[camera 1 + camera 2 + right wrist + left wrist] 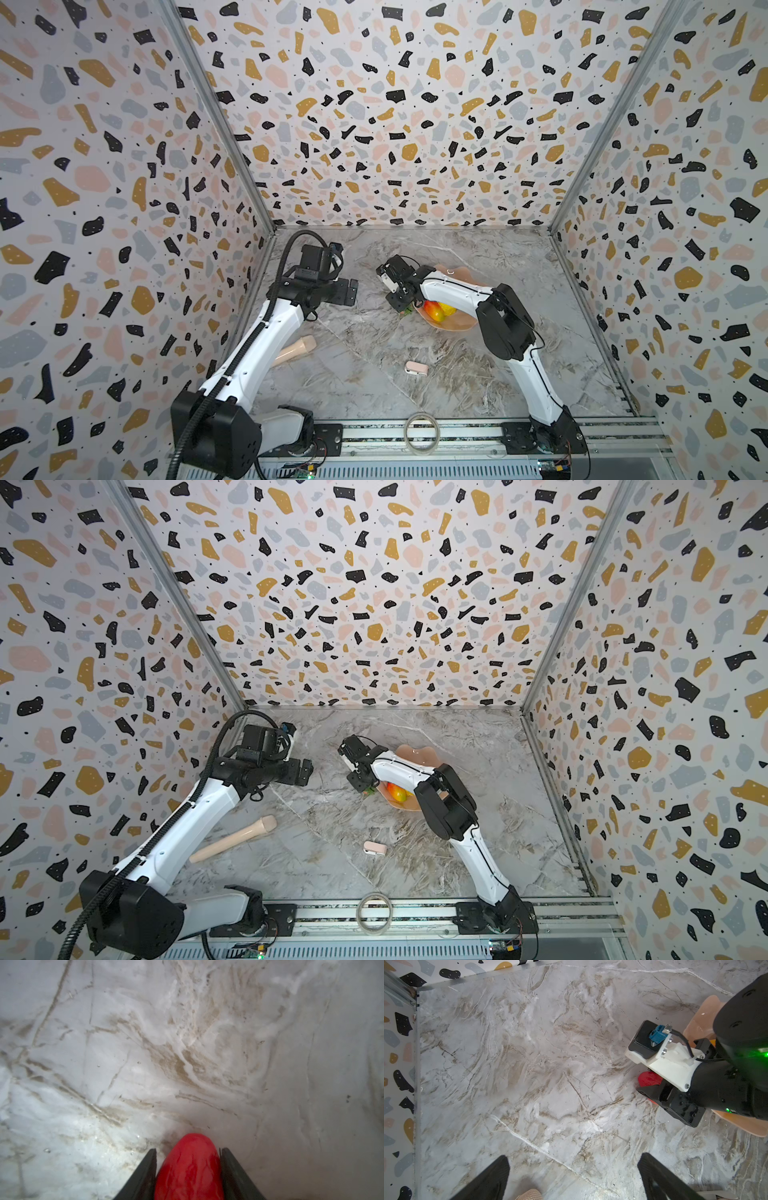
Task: Arrange fruit in a fruit bowl
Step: Pick up the fruit from the center of the table, then place the fruit in the fruit bowl.
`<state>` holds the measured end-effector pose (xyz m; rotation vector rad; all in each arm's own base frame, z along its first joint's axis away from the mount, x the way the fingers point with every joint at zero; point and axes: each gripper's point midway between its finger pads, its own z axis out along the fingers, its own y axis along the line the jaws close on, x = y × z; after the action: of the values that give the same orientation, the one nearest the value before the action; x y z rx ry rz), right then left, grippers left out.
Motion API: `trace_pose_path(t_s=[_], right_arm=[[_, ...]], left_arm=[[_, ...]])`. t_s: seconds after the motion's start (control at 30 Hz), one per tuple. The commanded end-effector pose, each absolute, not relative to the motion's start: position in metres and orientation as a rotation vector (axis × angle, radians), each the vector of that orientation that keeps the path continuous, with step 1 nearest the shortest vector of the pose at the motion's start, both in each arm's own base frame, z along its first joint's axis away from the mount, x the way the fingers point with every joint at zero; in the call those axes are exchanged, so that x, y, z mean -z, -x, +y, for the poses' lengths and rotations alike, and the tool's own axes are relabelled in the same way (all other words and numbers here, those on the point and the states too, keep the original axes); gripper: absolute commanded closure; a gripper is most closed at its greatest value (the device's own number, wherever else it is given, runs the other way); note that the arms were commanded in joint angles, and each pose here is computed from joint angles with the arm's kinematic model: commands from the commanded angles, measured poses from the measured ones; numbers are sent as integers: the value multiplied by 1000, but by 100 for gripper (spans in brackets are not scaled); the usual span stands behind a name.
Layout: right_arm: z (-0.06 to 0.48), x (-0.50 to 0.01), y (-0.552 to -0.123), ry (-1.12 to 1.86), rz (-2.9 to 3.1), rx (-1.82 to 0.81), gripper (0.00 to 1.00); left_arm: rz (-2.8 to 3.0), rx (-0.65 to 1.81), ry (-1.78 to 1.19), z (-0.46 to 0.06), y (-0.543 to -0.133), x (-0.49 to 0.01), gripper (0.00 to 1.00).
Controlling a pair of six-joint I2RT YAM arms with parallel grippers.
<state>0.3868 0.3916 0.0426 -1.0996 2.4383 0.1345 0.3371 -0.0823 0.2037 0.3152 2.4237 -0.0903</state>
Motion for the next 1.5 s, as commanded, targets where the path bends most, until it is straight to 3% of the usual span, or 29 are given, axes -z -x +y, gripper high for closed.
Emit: trace_pose_path(t_s=[0.0,0.4,0.93,1.2,1.47], right_arm=[[388,-68,-379,1102,2424,-154,58],[404,-93,-373,1108,2363,-296,85],[414,-143,-370,1067,2237,-615,92],[367,-181,-386,946,2193,-614,93],[275,-177,-397,734,2280,-481,94]], left_arm=[[2407,89,-329,-84,-337,-205,0],[2407,88,-331,-84,-337,-205,0],[2409,93,-336,-85,-339,-203,1],[2406,107,-332,-87,-341,-202,0],[2401,103,-332,-86,-340,-204,0]])
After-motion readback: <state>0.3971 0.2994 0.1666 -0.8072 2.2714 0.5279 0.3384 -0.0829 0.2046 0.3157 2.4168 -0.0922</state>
